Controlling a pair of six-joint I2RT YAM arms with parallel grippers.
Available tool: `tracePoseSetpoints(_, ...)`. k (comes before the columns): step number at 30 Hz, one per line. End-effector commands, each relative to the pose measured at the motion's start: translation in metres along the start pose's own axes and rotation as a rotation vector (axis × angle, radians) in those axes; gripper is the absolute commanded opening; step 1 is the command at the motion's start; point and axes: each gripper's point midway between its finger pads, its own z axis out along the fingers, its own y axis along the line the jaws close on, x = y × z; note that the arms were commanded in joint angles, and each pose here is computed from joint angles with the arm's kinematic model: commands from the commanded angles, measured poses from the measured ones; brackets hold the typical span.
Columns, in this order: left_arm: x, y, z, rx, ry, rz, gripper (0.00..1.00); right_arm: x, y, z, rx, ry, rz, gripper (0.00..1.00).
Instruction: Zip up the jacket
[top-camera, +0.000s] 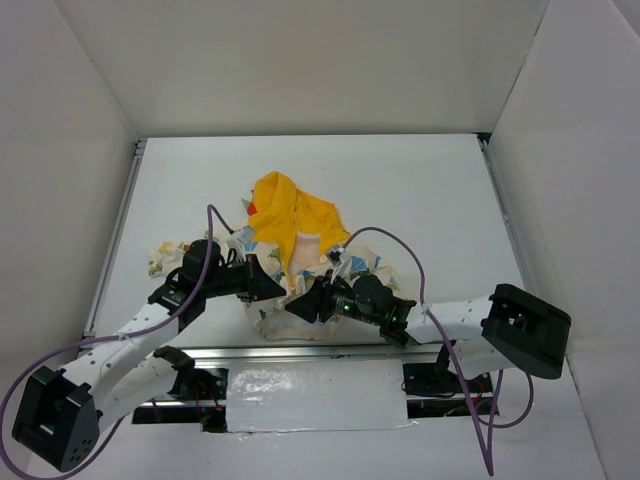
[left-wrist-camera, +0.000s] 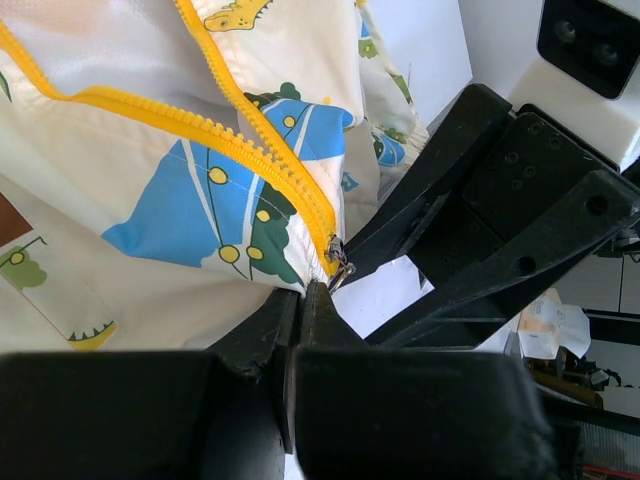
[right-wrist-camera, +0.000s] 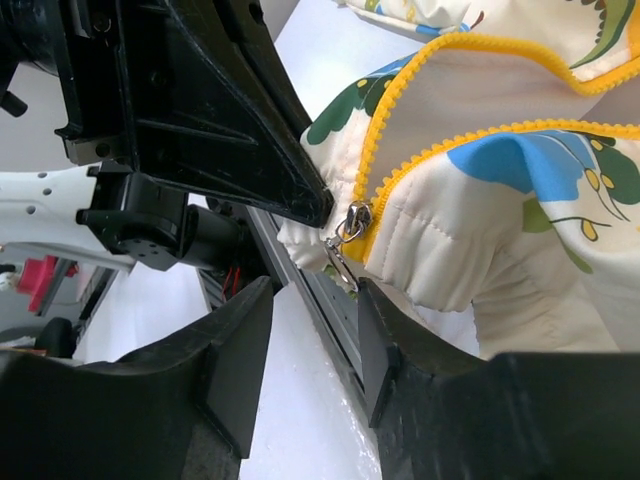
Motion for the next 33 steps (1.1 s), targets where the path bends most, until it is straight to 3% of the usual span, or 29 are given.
tracePoseSetpoints(1,-0.007,-0.013,0.001,0.057,-0.012,0.049,0.0,-0.02,0.017,0.003,-0.044,-0.08,-0.027,0.46)
tracePoseSetpoints(9,-0.007,-0.014,0.001,0.059,-0.011,0.049,0.0,-0.021,0.009,0.007,0.009,-0.081,-0.021,0.29)
tracePoseSetpoints(16,-0.007,-0.014,0.001,0.061,-0.006,0.052,0.0,-0.024,0.005,0.008,0.031,-0.1,-0.009,0.31)
tracePoseSetpoints(19,-0.007,-0.014,0.001,0.062,-0.005,0.052,0.0,-0.025,0.005,0.007,0.03,-0.112,-0.008,0.19)
tracePoseSetpoints(26,-0.007,-0.016,0.001,0.068,-0.003,0.052,0.0,-0.026,0.001,0.008,0.046,-0.117,-0.001,0.2)
tracePoseSetpoints(31,-0.007,-0.015,0.001,0.064,-0.003,0.054,0.0,-0.027,0.005,0.008,0.039,-0.12,0.011,0.0)
tracePoseSetpoints(33,-0.008,-0.015,0.001,0.062,-0.005,0.053,0.0,-0.027,0.003,0.006,0.044,-0.124,0.039,0.0)
